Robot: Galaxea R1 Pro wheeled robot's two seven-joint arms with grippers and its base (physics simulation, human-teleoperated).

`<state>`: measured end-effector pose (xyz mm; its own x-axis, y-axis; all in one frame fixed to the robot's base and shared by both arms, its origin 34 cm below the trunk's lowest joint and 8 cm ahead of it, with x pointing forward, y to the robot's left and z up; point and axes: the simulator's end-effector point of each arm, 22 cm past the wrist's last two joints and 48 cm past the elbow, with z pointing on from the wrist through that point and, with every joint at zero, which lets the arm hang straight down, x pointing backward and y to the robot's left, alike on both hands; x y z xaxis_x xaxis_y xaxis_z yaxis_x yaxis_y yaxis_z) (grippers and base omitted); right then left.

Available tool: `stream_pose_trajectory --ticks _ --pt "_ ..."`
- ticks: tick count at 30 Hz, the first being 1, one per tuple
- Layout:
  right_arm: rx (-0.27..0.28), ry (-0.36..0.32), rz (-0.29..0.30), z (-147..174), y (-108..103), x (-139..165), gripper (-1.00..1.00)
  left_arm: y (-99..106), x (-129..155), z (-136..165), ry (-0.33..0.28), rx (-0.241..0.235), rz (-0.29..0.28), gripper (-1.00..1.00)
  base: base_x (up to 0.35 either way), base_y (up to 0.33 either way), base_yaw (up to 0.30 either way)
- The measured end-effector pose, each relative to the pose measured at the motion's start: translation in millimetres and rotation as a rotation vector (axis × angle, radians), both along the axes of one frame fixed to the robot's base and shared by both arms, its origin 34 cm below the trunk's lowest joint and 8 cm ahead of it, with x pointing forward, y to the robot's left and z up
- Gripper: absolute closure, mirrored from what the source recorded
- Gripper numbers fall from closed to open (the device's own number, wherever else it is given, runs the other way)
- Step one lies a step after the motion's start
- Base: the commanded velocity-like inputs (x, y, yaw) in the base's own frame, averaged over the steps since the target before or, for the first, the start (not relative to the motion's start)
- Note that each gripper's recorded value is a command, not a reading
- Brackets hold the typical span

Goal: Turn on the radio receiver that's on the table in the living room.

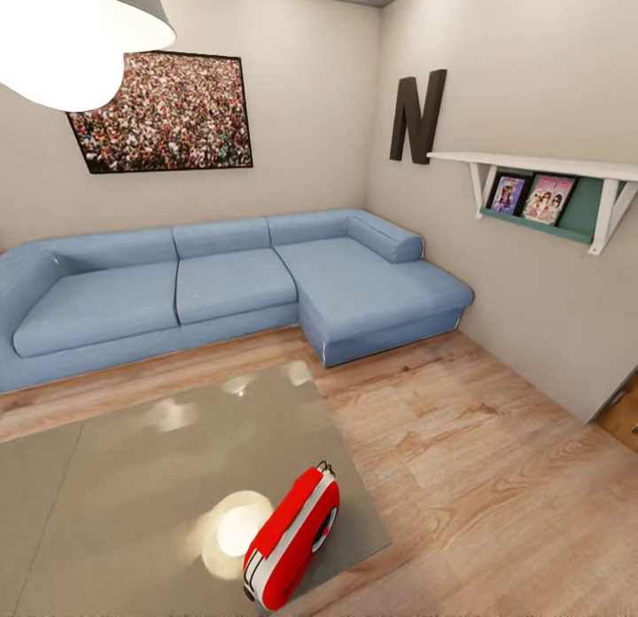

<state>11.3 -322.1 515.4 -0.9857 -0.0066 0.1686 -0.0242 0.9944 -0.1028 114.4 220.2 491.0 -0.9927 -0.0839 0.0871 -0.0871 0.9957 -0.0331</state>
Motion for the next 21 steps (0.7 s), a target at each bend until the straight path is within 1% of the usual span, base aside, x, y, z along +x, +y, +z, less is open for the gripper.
stream_pose_trajectory --ticks 21 --pt "0.0 0.033 0.0 4.5 0.0 -12.0 -1.0 0.0 -13.7 1.2 0.035 -0.004 0.001 -1.0 0.0 0.0 0.0"
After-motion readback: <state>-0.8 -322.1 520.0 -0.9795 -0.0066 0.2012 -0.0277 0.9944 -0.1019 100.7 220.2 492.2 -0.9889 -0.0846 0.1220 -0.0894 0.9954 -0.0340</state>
